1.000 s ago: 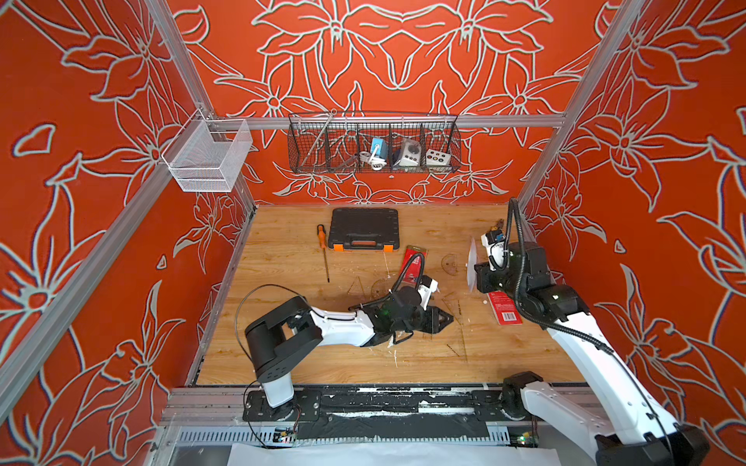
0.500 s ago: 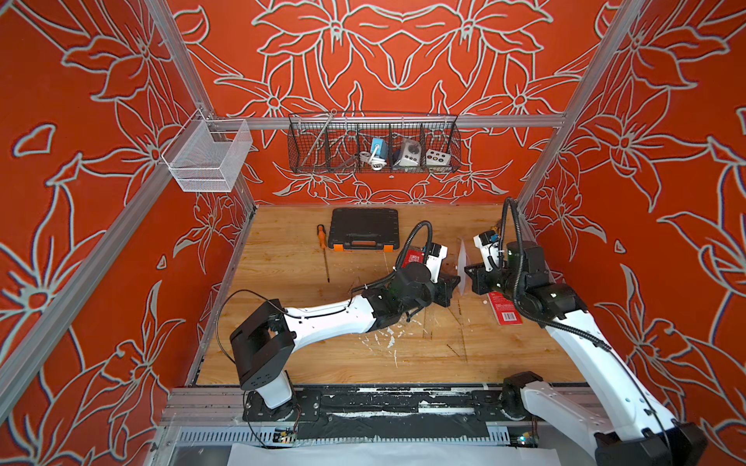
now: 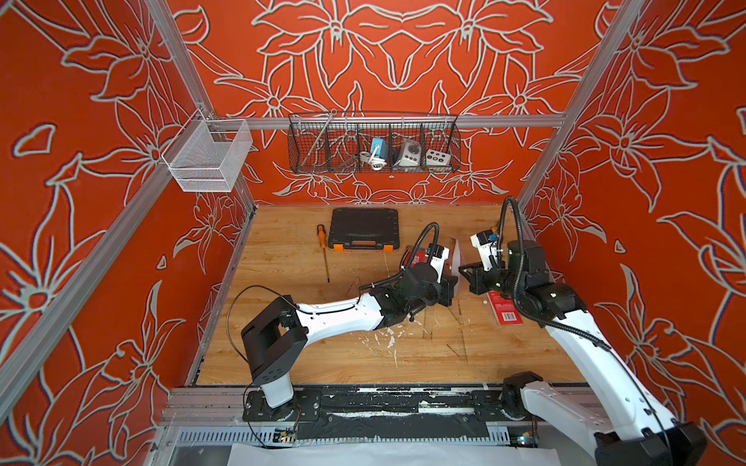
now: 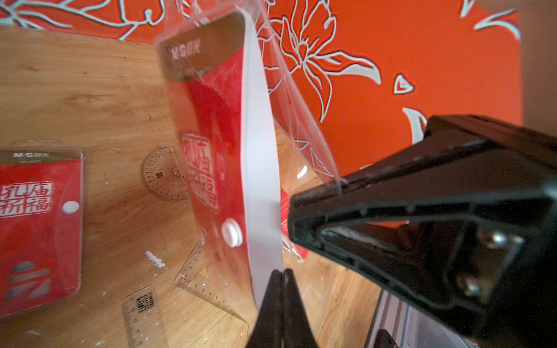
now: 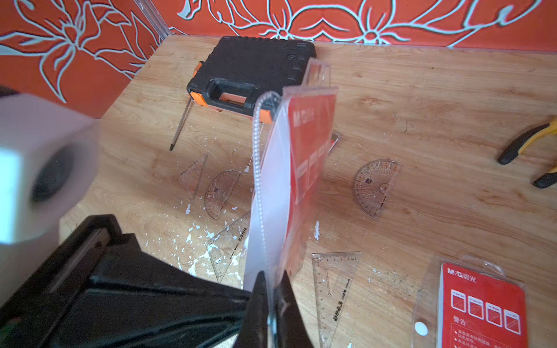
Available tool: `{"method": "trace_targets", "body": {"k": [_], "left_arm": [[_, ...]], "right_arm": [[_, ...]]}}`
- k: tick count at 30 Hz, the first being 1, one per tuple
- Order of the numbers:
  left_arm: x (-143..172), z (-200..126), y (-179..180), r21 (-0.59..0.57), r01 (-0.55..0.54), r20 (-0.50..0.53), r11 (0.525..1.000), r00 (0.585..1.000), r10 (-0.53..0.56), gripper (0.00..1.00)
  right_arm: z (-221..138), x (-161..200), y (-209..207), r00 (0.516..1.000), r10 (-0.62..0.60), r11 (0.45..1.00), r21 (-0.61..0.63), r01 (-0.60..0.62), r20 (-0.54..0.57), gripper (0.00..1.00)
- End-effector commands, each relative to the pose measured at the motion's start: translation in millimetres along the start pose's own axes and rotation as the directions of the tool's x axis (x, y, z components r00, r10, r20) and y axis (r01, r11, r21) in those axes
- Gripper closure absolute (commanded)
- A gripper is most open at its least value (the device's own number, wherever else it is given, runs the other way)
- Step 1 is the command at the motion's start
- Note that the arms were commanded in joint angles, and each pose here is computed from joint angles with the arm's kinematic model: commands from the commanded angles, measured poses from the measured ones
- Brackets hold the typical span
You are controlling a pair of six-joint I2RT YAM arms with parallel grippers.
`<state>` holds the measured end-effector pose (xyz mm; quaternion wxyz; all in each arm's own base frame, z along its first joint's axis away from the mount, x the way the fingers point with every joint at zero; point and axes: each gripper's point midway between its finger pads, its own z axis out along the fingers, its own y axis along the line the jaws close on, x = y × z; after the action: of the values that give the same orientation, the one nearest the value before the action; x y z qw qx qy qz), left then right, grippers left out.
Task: Open the ruler set and take out the ruler
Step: Take out the ruler from the ruler set bag.
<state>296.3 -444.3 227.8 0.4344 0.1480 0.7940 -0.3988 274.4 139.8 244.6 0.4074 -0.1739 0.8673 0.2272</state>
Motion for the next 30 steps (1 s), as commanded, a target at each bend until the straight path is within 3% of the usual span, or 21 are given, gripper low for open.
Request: {"method": "trace_targets", "body": {"k": [1,9,19,24,30], "left_arm": [[-2,2,10,-0.061,-0.031,0.019,0.998,0.999,0.032,1.00],[-8,8,27,-0.141,-0.052,0.034,0.989,0.998,0.057,0.98],[-23,8,22,-0.111,-0.036,0.087,0.993,0.995,0.046,0.74],[-29,9,22,-0.079,-0.030,0.110,0.996,0.993,0.038,0.74],[-41,0,12,0.004,-0.050,0.189,0.999,0.981,0.048,0.85]], "right_arm": [[-10,-11,10,0.999,-0.006,0.999,-0.041,0.007,0.040,1.00],[-17,-14,27,0.999,0.001,0.992,-0.124,0.004,0.035,1.00],[-23,-15,38,1.000,0.011,0.983,-0.181,-0.005,0.028,1.00],[-26,-20,46,0.999,0.023,0.974,-0.224,-0.014,0.040,1.00],[-27,-21,55,0.999,0.043,0.959,-0.281,-0.033,0.028,1.00]]}}
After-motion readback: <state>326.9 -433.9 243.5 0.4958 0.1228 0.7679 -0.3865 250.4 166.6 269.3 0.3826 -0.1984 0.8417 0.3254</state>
